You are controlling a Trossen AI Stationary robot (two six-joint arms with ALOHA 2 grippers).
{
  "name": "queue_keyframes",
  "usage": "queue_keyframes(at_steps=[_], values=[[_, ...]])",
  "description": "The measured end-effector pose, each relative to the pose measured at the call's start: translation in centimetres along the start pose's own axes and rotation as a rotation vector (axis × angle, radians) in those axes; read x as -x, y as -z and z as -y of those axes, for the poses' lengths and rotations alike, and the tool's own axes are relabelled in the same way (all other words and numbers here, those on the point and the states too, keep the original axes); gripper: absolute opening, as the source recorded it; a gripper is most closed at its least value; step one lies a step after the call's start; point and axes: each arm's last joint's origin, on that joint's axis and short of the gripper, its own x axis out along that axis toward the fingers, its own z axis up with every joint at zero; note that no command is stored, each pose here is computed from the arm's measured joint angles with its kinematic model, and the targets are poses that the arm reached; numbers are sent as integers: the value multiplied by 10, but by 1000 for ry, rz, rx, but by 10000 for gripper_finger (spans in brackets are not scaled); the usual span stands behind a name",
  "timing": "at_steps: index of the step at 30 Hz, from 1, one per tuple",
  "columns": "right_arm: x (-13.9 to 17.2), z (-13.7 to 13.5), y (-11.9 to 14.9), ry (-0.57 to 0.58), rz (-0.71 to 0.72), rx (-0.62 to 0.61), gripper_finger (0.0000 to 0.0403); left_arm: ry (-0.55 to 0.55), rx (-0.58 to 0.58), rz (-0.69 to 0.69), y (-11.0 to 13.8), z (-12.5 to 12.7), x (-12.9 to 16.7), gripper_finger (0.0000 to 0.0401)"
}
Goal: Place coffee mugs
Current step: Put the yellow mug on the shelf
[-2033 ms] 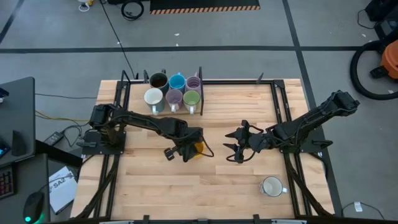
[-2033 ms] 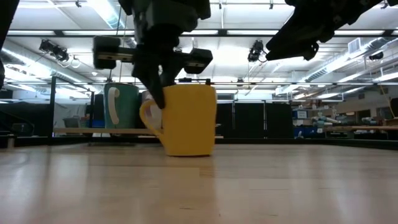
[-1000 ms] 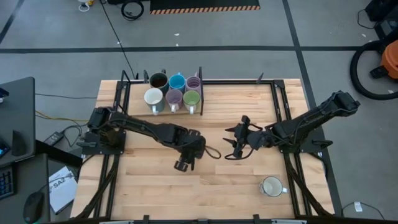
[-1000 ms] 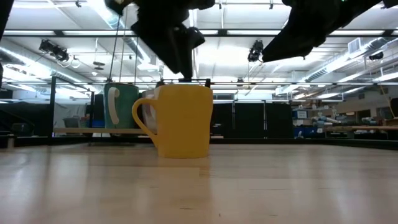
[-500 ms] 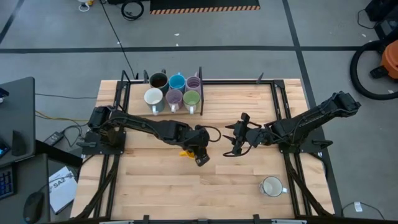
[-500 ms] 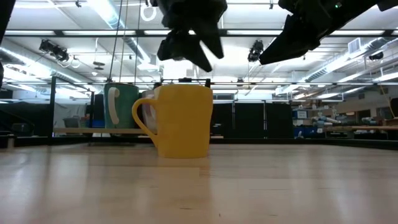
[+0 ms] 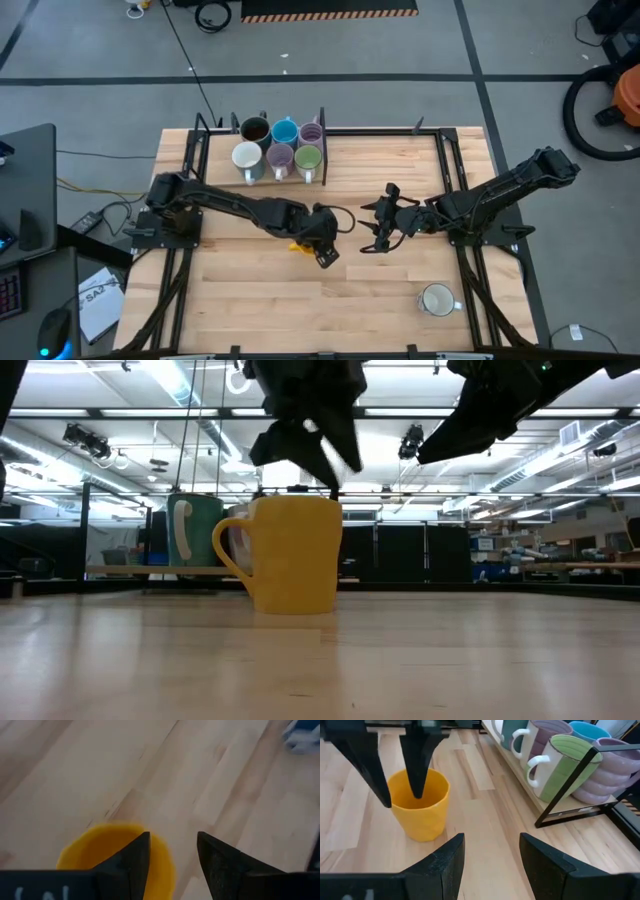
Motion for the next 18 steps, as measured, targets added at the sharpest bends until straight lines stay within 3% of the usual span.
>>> queue_keyframes(at_steps=[12,18], values=[[0,-1,0,-25,0,-25,195,-99,-85,-36,14,1,-26,166],[0,-1,0,-25,-1,-24,195,-100,-109,-31,13,1,-26,121]])
